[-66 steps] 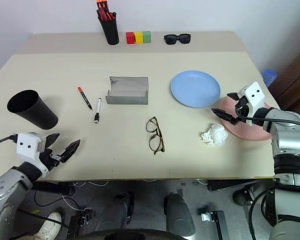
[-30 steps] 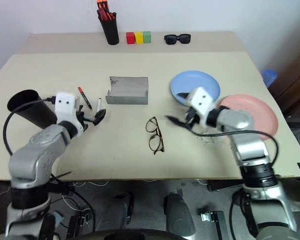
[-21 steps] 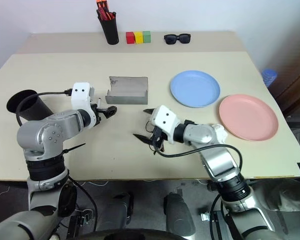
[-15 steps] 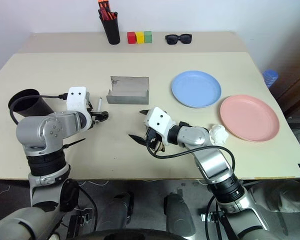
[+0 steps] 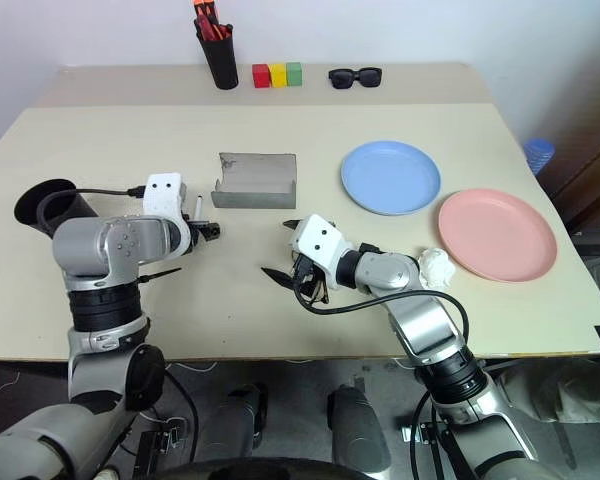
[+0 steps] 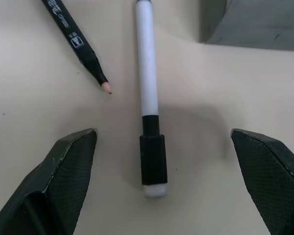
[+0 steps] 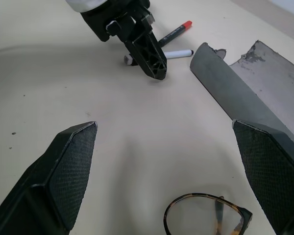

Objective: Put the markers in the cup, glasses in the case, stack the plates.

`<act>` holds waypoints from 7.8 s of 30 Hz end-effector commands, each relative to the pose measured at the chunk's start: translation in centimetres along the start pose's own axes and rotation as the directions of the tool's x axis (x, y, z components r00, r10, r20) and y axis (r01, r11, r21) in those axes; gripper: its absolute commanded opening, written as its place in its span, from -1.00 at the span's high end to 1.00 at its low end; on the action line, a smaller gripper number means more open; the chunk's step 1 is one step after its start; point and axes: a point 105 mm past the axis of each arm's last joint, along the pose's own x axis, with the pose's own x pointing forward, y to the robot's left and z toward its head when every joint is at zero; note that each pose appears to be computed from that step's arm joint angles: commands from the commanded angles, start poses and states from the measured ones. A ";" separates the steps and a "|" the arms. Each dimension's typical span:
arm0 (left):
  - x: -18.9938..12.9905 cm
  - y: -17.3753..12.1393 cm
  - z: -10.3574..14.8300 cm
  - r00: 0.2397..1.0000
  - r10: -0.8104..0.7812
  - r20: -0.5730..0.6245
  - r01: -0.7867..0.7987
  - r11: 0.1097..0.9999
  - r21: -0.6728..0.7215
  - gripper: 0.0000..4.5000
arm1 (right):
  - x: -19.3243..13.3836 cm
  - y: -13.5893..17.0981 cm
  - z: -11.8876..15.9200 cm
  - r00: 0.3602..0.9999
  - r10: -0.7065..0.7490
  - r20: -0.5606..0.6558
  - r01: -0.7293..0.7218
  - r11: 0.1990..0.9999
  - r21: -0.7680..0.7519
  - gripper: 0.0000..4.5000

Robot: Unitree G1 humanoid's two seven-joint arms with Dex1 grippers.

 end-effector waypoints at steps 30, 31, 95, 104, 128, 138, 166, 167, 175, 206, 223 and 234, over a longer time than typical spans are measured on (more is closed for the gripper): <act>-10.6 11.3 8.5 0.369 0.545 0.753 -0.399 0.824 -0.402 0.98 | -0.6 -0.9 8.7 0.865 -0.046 0.499 -0.124 0.945 0.302 -1.00; -10.8 11.6 8.2 0.354 0.554 0.754 -0.393 0.819 -0.418 0.98 | -0.5 -0.8 8.6 0.866 -0.042 0.498 -0.128 0.944 0.303 -1.00; 1.6 4.8 5.5 0.895 0.436 0.098 -0.400 0.880 -0.258 -0.99 | -2.4 -3.2 4.8 0.950 -0.087 0.300 0.021 0.976 0.217 -1.00; 3.4 4.6 5.3 0.936 0.349 0.032 -0.316 0.880 -0.353 -0.13 | -2.7 -2.9 4.3 0.952 -0.105 0.287 0.042 0.975 0.216 -1.00; -13.1 11.1 8.8 0.152 0.488 0.860 -0.481 0.796 -0.367 0.97 | -1.3 -1.4 7.5 0.903 -0.001 0.430 -0.114 0.964 0.241 -1.00; -12.3 12.6 5.6 0.192 0.544 0.817 -0.510 0.767 -0.391 0.97 | -0.6 -0.7 8.5 0.875 0.053 0.481 -0.186 0.954 0.234 -1.00; -11.1 12.2 4.9 0.231 0.565 0.793 -0.465 0.779 -0.420 -0.69 | -0.8 -0.3 8.8 0.871 0.062 0.488 -0.195 0.954 0.228 -1.00; -11.0 11.0 5.8 0.250 0.501 0.829 -0.418 0.828 -0.374 -0.69 | -0.9 -0.4 8.7 0.872 0.058 0.486 -0.190 0.955 0.228 -1.00; -7.0 0.0 7.6 0.606 -0.277 0.746 -0.062 0.918 0.391 -0.99 | -1.8 -2.3 7.6 0.910 0.015 0.414 -0.112 0.971 0.210 -1.00; 2.1 -4.0 5.1 0.721 -0.692 0.010 0.464 0.494 0.735 0.88 | -9.0 -3.2 1.9 0.999 -0.011 0.036 0.010 1.000 0.018 -1.00; -4.8 -0.9 -0.8 0.601 -0.729 -0.328 0.533 0.060 0.844 0.96 | -7.1 -3.4 0.9 0.998 0.027 -0.061 -0.016 0.983 0.181 -1.00; -5.3 -0.8 -2.5 0.603 -0.694 -0.393 0.557 0.014 0.830 0.85 | -5.8 -2.9 -0.4 0.989 0.050 -0.138 0.021 0.883 0.468 -1.00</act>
